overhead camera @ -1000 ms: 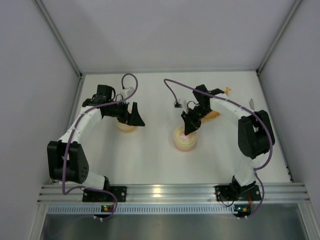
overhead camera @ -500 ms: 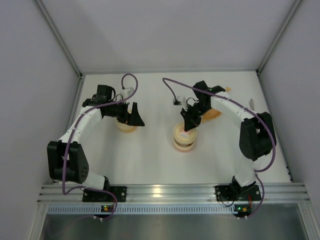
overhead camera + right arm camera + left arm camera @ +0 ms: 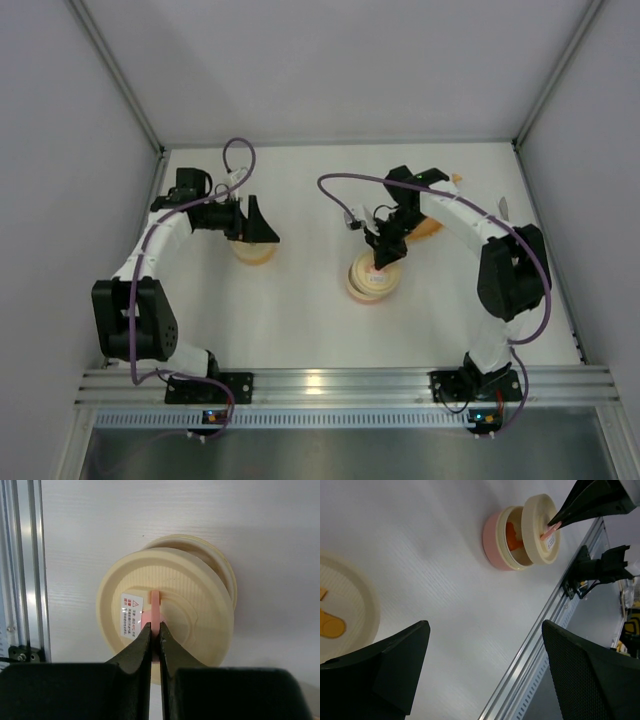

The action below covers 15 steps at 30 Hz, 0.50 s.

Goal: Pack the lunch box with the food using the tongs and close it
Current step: Close the box lid on the packing box.

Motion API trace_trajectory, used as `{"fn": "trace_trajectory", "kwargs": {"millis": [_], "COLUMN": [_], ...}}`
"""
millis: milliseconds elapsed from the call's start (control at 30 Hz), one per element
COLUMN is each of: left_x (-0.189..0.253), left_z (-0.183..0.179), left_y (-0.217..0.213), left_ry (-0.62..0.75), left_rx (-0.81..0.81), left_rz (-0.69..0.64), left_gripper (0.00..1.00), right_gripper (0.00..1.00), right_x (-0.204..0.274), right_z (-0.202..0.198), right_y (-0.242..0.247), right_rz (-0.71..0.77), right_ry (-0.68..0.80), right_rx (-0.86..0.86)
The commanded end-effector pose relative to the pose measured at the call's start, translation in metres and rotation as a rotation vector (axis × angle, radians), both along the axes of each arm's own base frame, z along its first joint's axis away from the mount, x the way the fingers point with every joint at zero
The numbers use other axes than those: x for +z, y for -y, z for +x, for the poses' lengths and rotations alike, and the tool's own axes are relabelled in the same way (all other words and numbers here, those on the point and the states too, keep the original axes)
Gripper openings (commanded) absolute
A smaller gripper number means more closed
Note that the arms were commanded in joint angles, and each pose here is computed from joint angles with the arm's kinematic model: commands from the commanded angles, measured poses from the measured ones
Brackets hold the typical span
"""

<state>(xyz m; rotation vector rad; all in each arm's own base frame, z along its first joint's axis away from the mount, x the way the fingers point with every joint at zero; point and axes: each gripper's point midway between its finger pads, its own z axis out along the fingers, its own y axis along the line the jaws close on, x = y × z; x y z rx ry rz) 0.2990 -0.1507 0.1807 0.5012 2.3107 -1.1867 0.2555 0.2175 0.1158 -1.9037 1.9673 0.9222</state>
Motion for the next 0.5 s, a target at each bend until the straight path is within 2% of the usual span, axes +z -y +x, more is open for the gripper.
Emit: {"fn": "trace_trajectory", "kwargs": {"millis": [0, 167, 300, 467], "left_x": [0.028, 0.032, 0.024, 0.023], "left_z": [0.014, 0.018, 0.014, 0.012], "left_y": [-0.010, -0.014, -0.014, -0.014], "left_ry": [0.012, 0.037, -0.001, -0.005], "left_rx": [0.010, 0.022, 0.016, 0.020], "left_rz": [-0.148, -0.126, -0.129, -0.141], "left_gripper": [0.98, 0.98, 0.98, 0.98], "right_gripper": [0.00, 0.00, 0.00, 0.00], "right_x": [0.022, 0.023, 0.027, 0.025], "right_z": [-0.009, -0.006, 0.002, -0.001], "right_y": [-0.009, -0.011, -0.016, -0.020], "right_rz": [0.086, 0.063, 0.031, 0.010], "right_ry": [0.101, 0.182, 0.226, 0.181], "right_rx": [0.198, 0.344, 0.415, 0.477]}}
